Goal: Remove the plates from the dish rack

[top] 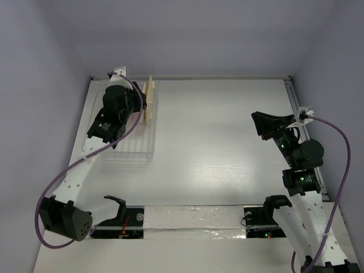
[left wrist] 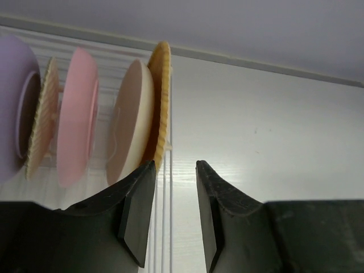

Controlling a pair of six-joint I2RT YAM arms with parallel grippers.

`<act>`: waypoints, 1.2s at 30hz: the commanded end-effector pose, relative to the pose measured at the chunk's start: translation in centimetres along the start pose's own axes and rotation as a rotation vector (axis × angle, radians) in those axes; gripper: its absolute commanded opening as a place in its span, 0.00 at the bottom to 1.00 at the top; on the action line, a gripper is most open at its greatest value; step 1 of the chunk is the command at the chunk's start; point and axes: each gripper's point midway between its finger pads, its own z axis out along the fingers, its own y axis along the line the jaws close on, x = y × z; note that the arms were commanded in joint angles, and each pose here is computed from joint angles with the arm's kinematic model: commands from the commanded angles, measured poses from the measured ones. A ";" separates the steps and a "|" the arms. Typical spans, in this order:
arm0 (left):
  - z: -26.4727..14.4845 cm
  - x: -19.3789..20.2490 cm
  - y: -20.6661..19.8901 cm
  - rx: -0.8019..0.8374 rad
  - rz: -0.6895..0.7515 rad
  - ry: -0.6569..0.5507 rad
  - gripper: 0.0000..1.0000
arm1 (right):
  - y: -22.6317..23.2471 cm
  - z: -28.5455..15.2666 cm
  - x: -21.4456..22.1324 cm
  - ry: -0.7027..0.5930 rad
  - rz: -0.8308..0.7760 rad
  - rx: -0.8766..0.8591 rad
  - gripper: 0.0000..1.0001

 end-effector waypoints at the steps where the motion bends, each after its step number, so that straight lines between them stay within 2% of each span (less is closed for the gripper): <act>1: 1.6 -2.8 0.4 -0.084 0.057 -0.056 0.32 | 1.1 0.1 -1.9 -0.042 -0.021 -0.033 0.31; 6: 4.7 -1.5 1.4 -0.176 0.118 0.019 0.30 | 1.1 0.1 -1.8 -0.038 -0.020 -0.034 0.32; 12: 6.8 -0.9 1.2 -0.226 0.184 0.034 0.32 | 1.2 0.3 -1.5 -0.021 -0.017 -0.048 0.33; 26: 11.1 2.0 1.6 -0.257 0.232 0.122 0.32 | 1.2 0.4 -1.3 -0.015 -0.016 -0.048 0.34; 30: 11.8 2.5 1.0 -0.240 0.238 0.138 0.27 | 1.3 0.3 -1.4 -0.017 -0.016 -0.049 0.34; 36: 12.3 2.5 -0.2 -0.218 0.248 0.137 0.14 | 1.2 0.4 -1.3 -0.014 -0.015 -0.049 0.34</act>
